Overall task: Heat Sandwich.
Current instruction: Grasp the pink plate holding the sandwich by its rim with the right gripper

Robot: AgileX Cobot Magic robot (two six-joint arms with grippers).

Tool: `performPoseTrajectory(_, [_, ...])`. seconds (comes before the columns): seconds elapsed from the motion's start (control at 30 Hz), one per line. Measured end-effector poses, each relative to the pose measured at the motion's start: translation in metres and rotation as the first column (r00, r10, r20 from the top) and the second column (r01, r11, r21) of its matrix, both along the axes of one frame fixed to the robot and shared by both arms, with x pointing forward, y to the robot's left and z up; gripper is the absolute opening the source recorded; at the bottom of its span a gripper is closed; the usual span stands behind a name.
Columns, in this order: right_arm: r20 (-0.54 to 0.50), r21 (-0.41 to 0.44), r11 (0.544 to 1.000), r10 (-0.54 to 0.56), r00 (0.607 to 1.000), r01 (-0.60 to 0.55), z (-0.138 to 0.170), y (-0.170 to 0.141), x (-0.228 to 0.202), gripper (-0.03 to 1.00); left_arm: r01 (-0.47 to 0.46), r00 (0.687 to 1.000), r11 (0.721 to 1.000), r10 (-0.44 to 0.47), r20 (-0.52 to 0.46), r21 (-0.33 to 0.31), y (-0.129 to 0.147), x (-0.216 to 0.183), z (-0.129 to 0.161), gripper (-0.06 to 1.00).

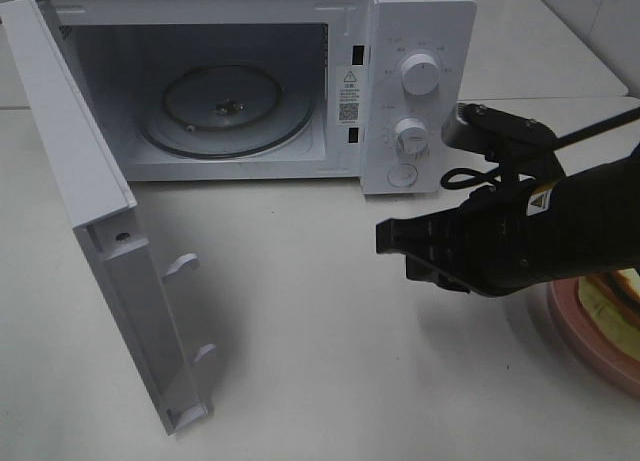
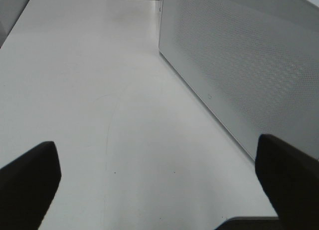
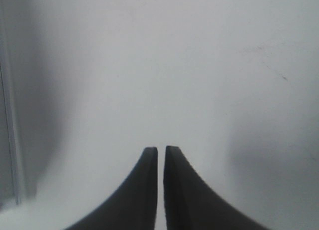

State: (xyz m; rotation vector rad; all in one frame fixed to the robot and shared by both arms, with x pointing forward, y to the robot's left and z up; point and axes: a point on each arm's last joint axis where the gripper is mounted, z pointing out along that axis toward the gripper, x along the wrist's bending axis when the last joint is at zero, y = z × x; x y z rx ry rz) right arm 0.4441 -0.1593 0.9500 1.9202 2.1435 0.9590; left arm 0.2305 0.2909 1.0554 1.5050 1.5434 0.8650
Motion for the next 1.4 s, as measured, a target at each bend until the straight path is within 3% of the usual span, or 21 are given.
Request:
performPoseTrajectory(0.23, [0.006,-0.119,0.965,0.234,0.972,-0.232,0.006,-0.003,-0.012,0.07,0.0,1.0,1.0,0.0,0.0,0.0,0.0,0.0,0.0,0.99])
performPoseTrajectory(0.47, [-0.111,-0.148,0.95,0.26,0.959,-0.275,0.006,-0.017,-0.018,0.15,0.0,1.0,1.0,0.0,0.0,0.0,0.0,0.0,0.0,0.99])
performPoseTrajectory(0.63, [-0.261,-0.236,0.902,0.299,0.918,-0.361,0.011,-0.035,-0.018,0.32,0.0,1.0,1.0,0.0,0.0,0.0,0.0,0.0,0.0,0.99])
performPoseTrajectory(0.67, [-0.274,-0.252,0.893,0.304,0.912,-0.373,0.013,-0.038,-0.017,0.42,0.0,1.0,1.0,0.0,0.0,0.0,0.0,0.0,0.0,0.99])
performPoseTrajectory(0.73, [-0.299,-0.281,0.877,0.307,0.904,-0.391,0.018,-0.043,-0.014,0.53,0.0,1.0,1.0,0.0,0.0,0.0,0.0,0.0,0.0,0.99])
performPoseTrajectory(0.77, [-0.299,-0.281,0.877,0.307,0.904,-0.391,0.018,-0.043,-0.014,0.53,0.0,1.0,1.0,0.0,0.0,0.0,0.0,0.0,0.0,0.99])
performPoseTrajectory(0.8, [-0.31,-0.305,0.865,0.306,0.9,-0.399,0.023,-0.047,-0.011,0.64,0.0,1.0,1.0,0.0,0.0,0.0,0.0,0.0,0.0,0.99])
performPoseTrajectory(0.97, [-0.319,-0.331,0.866,0.272,0.908,-0.376,0.033,-0.058,-0.002,0.84,0.0,1.0,1.0,0.0,0.0,0.0,0.0,0.0,0.0,0.99])
performPoseTrajectory(1.17, [-0.318,-0.339,0.892,0.19,0.929,-0.299,0.034,-0.076,0.005,0.88,0.0,1.0,1.0,0.0,0.0,0.0,0.0,0.0,0.0,0.99])
performPoseTrajectory(1.4, [-0.319,-0.4,0.881,0.123,0.94,-0.252,0.028,-0.087,0.012,0.88,0.0,1.0,1.0,0.0,0.0,0.0,0.0,0.0,0.0,0.99])
